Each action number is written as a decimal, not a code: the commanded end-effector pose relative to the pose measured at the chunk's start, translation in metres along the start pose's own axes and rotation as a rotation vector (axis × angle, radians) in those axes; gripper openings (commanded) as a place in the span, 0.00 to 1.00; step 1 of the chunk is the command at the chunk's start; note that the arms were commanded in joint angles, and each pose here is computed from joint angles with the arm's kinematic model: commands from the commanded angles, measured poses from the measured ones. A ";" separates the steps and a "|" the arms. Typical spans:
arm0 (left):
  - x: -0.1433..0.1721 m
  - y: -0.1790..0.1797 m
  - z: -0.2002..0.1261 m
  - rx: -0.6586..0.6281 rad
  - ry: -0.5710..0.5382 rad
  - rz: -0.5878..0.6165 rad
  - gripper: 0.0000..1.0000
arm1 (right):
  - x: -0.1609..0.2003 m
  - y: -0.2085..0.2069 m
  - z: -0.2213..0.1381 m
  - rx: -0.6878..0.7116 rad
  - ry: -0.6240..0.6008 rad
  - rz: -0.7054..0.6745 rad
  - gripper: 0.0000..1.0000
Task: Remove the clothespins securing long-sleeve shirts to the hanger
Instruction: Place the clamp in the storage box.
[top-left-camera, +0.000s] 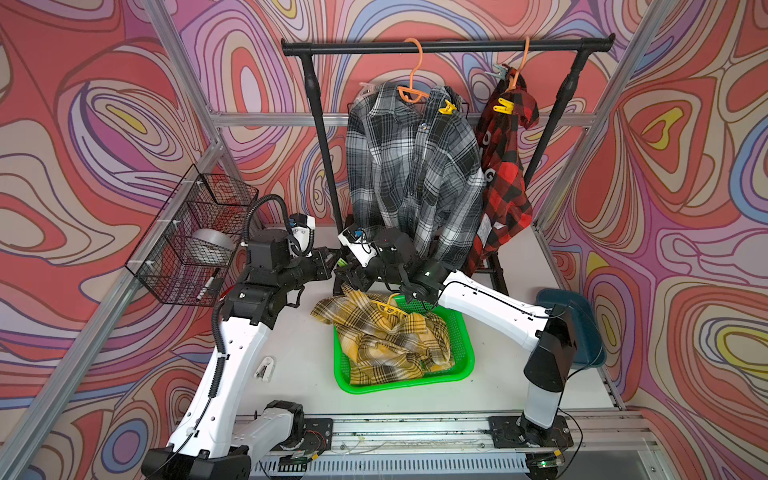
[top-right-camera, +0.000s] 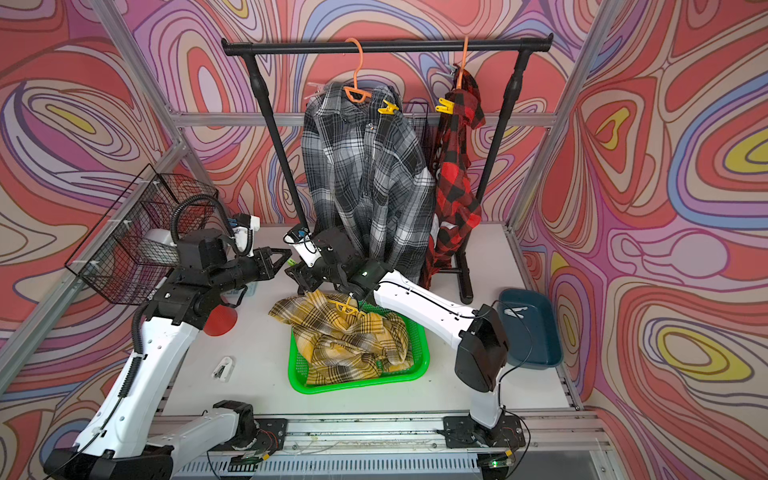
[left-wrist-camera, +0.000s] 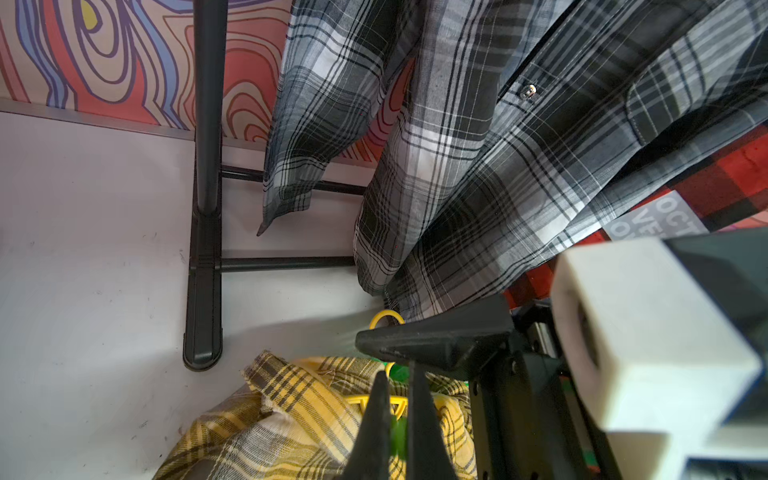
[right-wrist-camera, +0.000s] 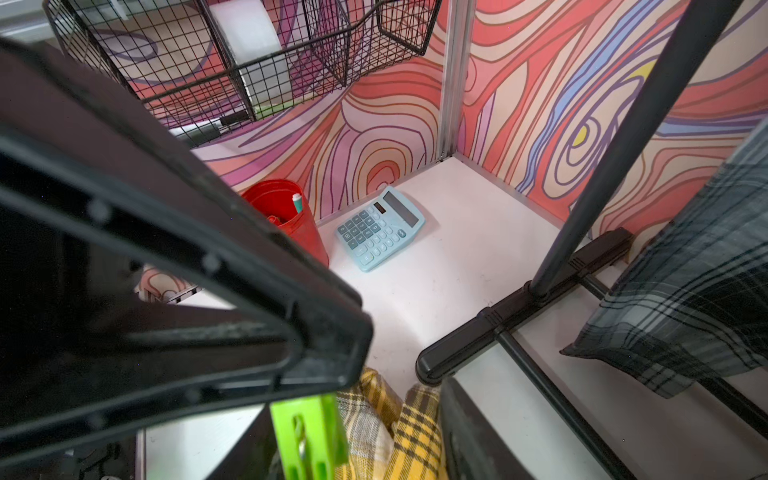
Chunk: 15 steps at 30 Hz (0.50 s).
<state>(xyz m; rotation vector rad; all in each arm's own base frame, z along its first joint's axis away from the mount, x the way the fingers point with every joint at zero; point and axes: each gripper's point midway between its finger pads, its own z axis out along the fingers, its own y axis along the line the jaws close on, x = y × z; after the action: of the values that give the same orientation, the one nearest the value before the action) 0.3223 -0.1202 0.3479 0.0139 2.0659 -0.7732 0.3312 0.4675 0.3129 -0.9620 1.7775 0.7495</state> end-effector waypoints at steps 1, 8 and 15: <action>0.000 0.000 0.000 -0.013 0.011 0.017 0.00 | -0.012 -0.002 -0.001 0.019 -0.029 -0.018 0.54; 0.004 0.002 0.002 -0.013 0.026 0.012 0.00 | -0.015 -0.001 -0.001 0.013 -0.033 -0.028 0.45; 0.004 0.000 0.003 -0.002 0.040 0.010 0.00 | -0.015 0.001 0.004 -0.003 -0.028 -0.033 0.33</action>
<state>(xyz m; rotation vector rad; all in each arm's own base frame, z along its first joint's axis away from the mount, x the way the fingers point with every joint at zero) 0.3263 -0.1202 0.3396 0.0143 2.0934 -0.7625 0.3322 0.4711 0.3234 -0.9743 1.7437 0.7447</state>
